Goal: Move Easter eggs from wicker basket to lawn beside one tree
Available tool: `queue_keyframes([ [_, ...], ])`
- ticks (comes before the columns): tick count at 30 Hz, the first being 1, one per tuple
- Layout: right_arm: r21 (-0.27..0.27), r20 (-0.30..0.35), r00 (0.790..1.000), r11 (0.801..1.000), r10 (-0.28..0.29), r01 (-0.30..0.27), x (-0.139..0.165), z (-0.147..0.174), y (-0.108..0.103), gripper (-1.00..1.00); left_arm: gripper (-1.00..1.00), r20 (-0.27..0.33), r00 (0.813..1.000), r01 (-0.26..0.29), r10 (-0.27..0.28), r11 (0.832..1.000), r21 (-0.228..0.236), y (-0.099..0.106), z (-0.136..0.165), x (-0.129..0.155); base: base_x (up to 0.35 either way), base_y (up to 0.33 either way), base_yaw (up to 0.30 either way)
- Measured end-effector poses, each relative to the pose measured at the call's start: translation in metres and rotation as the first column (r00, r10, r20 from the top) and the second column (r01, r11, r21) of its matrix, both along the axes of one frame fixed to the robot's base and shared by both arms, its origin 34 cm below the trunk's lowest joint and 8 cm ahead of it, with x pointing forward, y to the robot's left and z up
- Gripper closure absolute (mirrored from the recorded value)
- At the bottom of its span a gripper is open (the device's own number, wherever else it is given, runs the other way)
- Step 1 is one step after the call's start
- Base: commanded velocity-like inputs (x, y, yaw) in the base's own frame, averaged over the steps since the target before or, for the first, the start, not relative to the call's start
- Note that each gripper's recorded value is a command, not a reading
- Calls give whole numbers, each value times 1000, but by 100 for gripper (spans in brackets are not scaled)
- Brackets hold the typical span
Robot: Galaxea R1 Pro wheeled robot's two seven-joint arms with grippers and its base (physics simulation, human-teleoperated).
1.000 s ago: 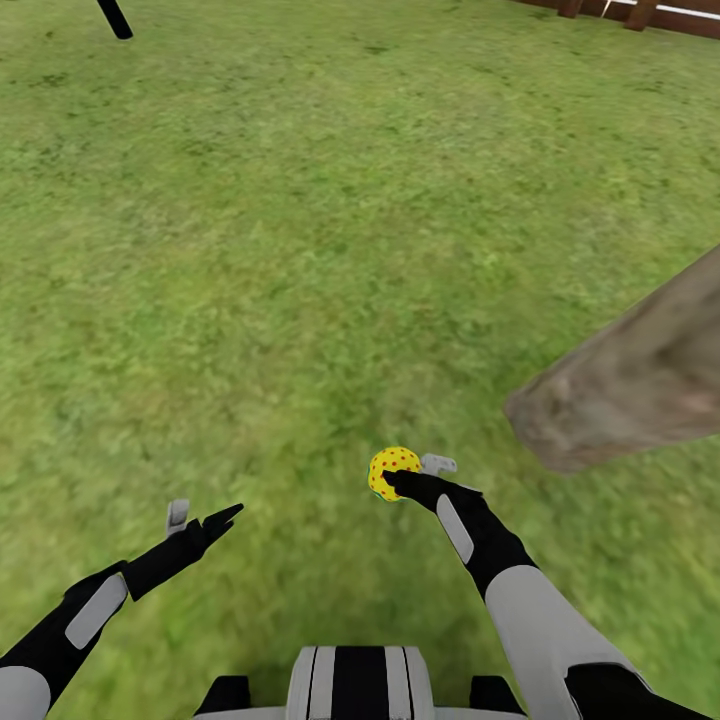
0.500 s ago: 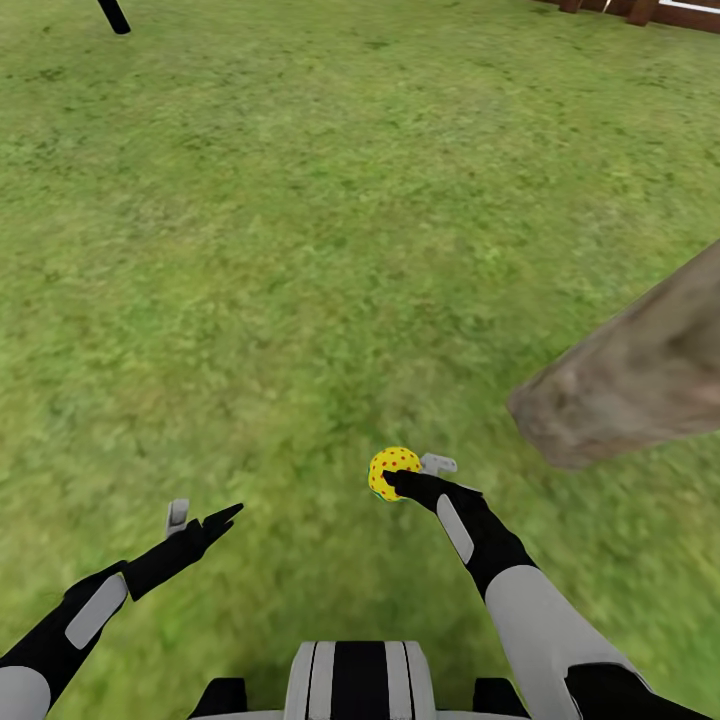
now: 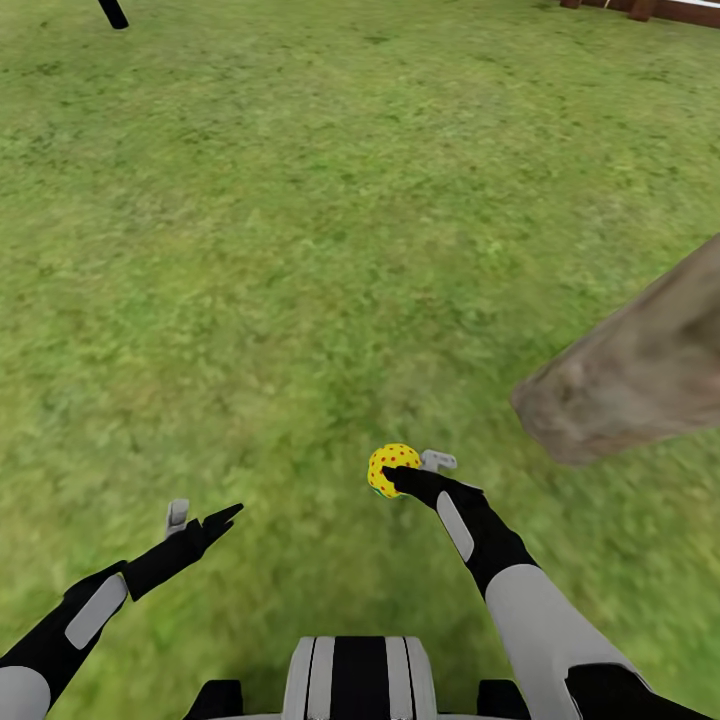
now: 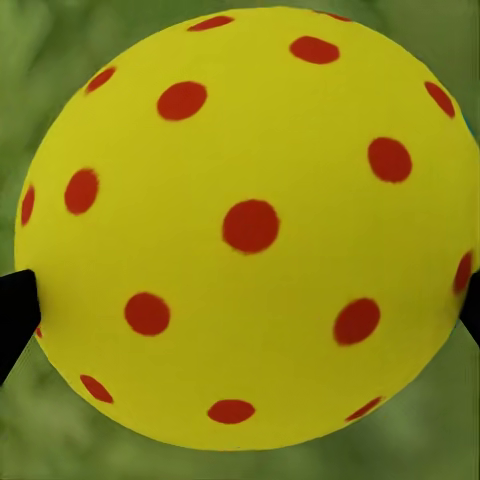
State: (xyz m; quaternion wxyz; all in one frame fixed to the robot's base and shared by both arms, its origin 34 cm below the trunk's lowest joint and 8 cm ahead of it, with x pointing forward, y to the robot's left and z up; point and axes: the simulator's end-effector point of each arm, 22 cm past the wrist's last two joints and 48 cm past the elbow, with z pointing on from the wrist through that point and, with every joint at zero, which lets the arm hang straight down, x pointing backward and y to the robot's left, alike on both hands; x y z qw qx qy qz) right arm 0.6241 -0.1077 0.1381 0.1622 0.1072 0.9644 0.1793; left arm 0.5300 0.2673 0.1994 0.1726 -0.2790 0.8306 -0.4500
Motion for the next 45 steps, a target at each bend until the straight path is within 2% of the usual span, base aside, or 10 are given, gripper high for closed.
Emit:
queue_keyframes([
  [14, -7, -5, 1000, 1000, 10, -10, 0, 0, 1, 100, -100, 0, 1000, 0, 0, 1000, 0, 0, 0, 0, 0, 0, 0],
  [25, -4, -38, 999, 1000, 26, -26, -3, 2, 1, 100, -100, -1, 1000, 0, 0, 1000, -2, -2, 0, 0, 0, 0, 0],
  [26, 0, -40, 999, 1000, 23, -23, -3, 2, 2, -100, -100, -1, 1000, 0, 0, 1000, -2, -2, 0, 0, 0, 0, 0],
  [27, 18, -59, 998, 1000, 16, -15, -10, 0, 6, -100, -100, 0, 1000, 0, 0, 1000, -2, -2, 0, 0, 0, 0, 0],
  [45, 15, -59, 998, 1000, 20, -19, -10, 0, 6, -100, -100, 0, 1000, 0, 0, 1000, -3, -3, -1, 0, 0, 0, 0],
])
